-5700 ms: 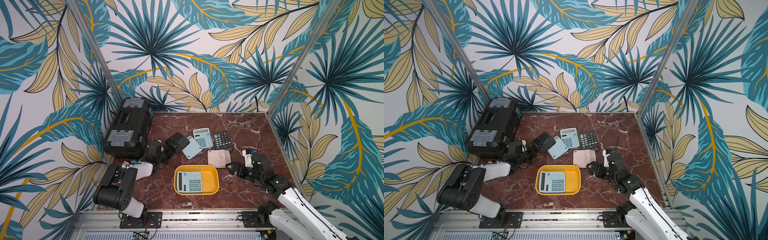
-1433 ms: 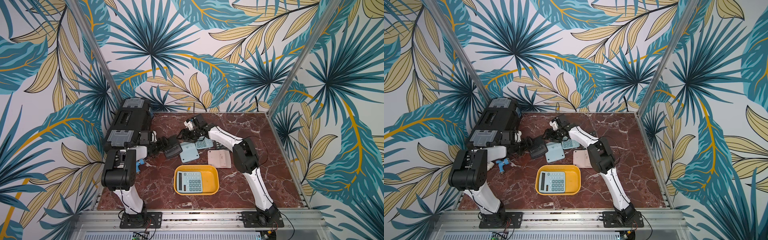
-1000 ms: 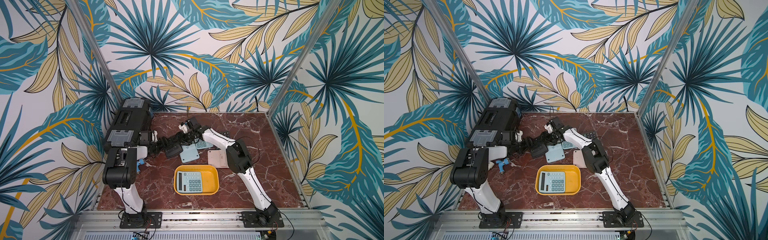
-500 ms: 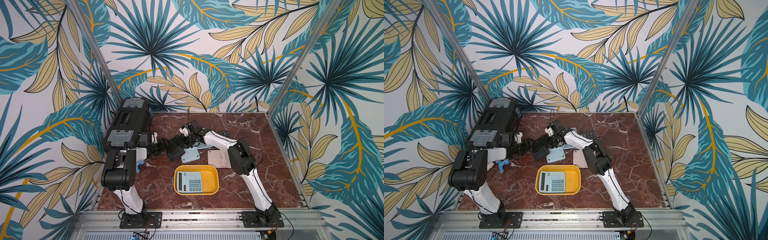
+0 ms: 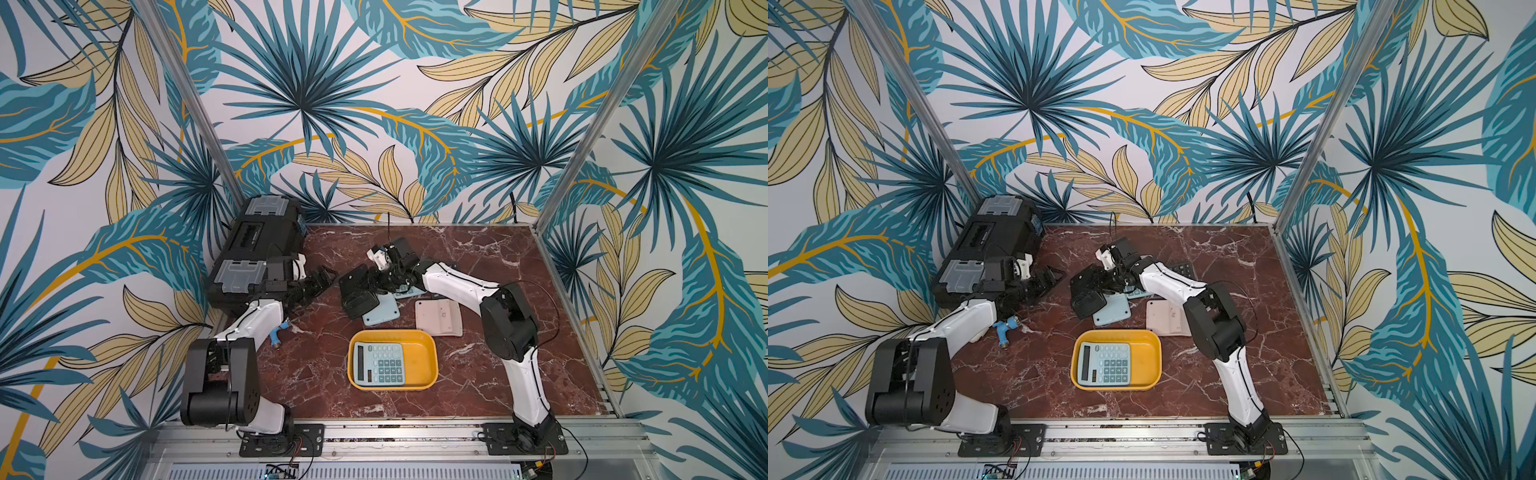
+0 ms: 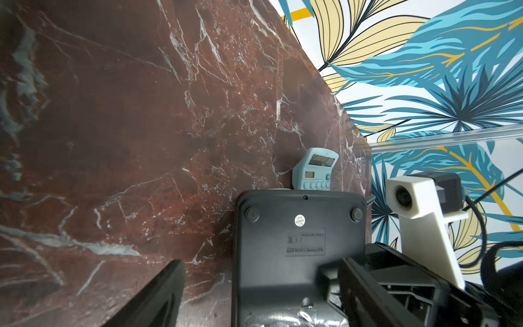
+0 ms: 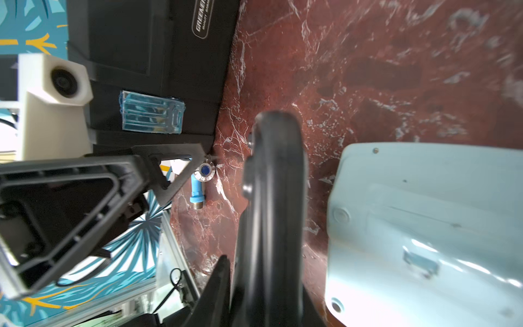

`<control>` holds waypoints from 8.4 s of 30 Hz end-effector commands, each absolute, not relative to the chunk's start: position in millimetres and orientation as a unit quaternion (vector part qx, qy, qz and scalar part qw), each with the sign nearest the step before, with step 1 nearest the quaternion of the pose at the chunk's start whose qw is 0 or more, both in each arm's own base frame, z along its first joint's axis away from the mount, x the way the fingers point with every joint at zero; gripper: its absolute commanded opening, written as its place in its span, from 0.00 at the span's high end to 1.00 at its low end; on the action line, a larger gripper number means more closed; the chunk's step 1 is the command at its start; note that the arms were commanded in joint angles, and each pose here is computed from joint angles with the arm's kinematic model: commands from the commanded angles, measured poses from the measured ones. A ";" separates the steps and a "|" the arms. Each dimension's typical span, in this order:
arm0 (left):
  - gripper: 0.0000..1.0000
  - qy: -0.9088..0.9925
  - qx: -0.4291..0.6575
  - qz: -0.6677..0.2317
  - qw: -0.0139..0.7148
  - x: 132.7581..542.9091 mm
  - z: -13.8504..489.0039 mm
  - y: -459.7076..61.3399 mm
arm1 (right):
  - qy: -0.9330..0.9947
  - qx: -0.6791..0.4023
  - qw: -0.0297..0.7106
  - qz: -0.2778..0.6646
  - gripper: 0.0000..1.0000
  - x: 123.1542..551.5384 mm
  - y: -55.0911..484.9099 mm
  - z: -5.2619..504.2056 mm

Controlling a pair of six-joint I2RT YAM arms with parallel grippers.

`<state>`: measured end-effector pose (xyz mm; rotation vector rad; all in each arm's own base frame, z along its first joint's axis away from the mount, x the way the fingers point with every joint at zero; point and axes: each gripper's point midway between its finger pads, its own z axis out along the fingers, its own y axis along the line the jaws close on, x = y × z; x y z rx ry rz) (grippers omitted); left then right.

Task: Put the calculator in the storage box
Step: Pick up the calculator at the center of the board, then place the calculator in the storage box.

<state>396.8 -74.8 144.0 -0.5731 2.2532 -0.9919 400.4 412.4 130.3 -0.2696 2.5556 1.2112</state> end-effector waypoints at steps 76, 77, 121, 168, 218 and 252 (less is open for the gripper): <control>0.93 0.801 -0.292 -0.518 0.077 374.8 232.0 -191.9 | 0.730 -0.412 0.540 -0.071 0.29 305.2 356.4 202.3; 0.94 0.803 -0.291 -0.513 0.086 375.8 231.7 -189.5 | 0.733 -0.408 0.540 -0.066 0.23 303.2 353.7 203.1; 0.97 0.730 -0.097 -0.604 0.305 320.9 253.3 -191.1 | 0.840 -0.035 0.254 0.479 0.33 311.2 283.9 208.8; 0.00 0.800 -0.116 -0.479 0.342 306.6 230.4 -164.0 | 0.865 0.000 0.167 0.472 1.00 261.1 248.2 174.7; 0.00 0.804 -0.122 -0.473 0.338 305.2 214.9 -162.3 | 0.969 -0.002 0.126 0.214 0.86 212.1 220.8 87.6; 0.00 0.816 -0.133 -0.465 0.317 301.7 209.0 -161.1 | 0.963 -0.018 0.171 0.206 0.62 213.4 209.2 114.3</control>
